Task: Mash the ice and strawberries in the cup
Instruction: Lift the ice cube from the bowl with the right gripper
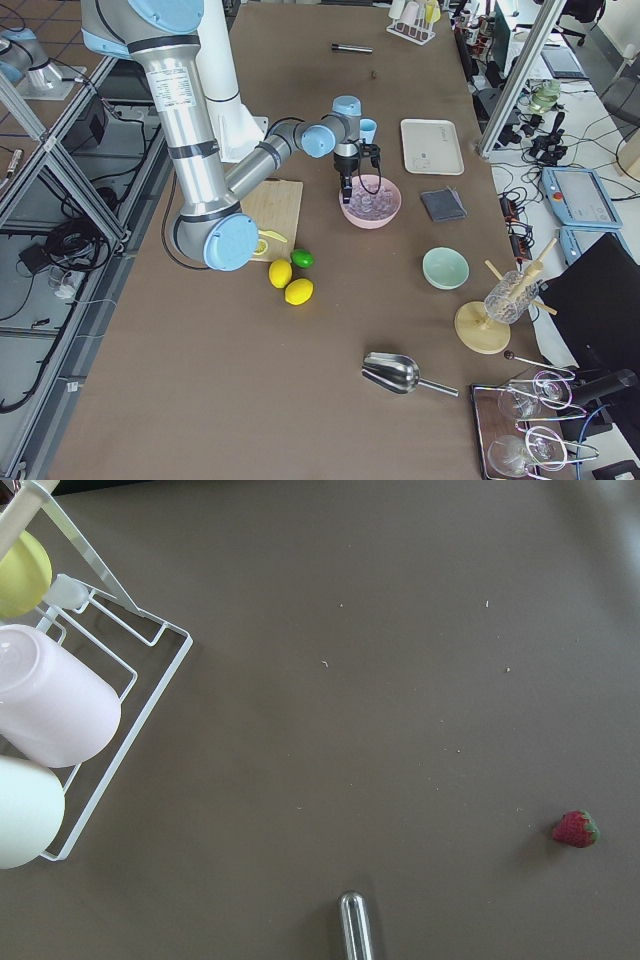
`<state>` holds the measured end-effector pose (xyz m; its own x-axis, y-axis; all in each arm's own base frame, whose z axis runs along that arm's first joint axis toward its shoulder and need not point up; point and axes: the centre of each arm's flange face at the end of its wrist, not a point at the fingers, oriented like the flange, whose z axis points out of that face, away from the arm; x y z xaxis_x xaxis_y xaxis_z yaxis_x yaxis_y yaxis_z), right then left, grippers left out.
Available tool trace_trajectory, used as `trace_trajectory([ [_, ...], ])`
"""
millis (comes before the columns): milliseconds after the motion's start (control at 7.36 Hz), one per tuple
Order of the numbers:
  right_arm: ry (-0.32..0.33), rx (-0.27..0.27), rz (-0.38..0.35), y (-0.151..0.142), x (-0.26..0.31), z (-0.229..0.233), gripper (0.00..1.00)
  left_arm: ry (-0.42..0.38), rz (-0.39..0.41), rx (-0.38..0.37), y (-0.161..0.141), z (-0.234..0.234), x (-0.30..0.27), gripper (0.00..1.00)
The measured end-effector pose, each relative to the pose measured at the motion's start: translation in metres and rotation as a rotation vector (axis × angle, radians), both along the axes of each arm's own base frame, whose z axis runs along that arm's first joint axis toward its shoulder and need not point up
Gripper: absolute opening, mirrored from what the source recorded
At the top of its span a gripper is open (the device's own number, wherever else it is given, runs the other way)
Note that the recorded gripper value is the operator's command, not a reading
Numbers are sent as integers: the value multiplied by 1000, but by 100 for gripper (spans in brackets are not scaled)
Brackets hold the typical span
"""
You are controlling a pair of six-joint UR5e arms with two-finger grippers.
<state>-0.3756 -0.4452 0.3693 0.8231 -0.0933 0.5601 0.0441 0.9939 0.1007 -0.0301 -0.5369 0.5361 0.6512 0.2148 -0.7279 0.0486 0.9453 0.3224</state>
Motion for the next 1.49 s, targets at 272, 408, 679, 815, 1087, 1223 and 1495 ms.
trace_trajectory([
  [272, 11, -10, -2, 3, -1, -7, 46, 0, 1, 1, 0, 0, 0, 99],
  [408, 13, -11, -1, 3, 0, -10, 46, 0, 2, 3, 0, -1, 1, 99],
  [679, 19, -13, -9, 5, -2, -12, 46, 0, 2, 3, 0, -1, 1, 99],
  [815, 22, -13, -10, 6, -3, -11, 47, 0, 2, 5, 0, -2, 0, 99],
  [1087, 29, -15, -16, 7, -6, -8, 47, 0, 1, 9, 0, -4, 0, 99],
  [1223, 34, -17, -19, 7, -8, -5, 46, 0, 1, 9, 1, -4, 0, 99],
  [1495, 42, -19, -20, 6, -10, -1, 33, 1, 1, 9, 1, -4, 0, 99],
])
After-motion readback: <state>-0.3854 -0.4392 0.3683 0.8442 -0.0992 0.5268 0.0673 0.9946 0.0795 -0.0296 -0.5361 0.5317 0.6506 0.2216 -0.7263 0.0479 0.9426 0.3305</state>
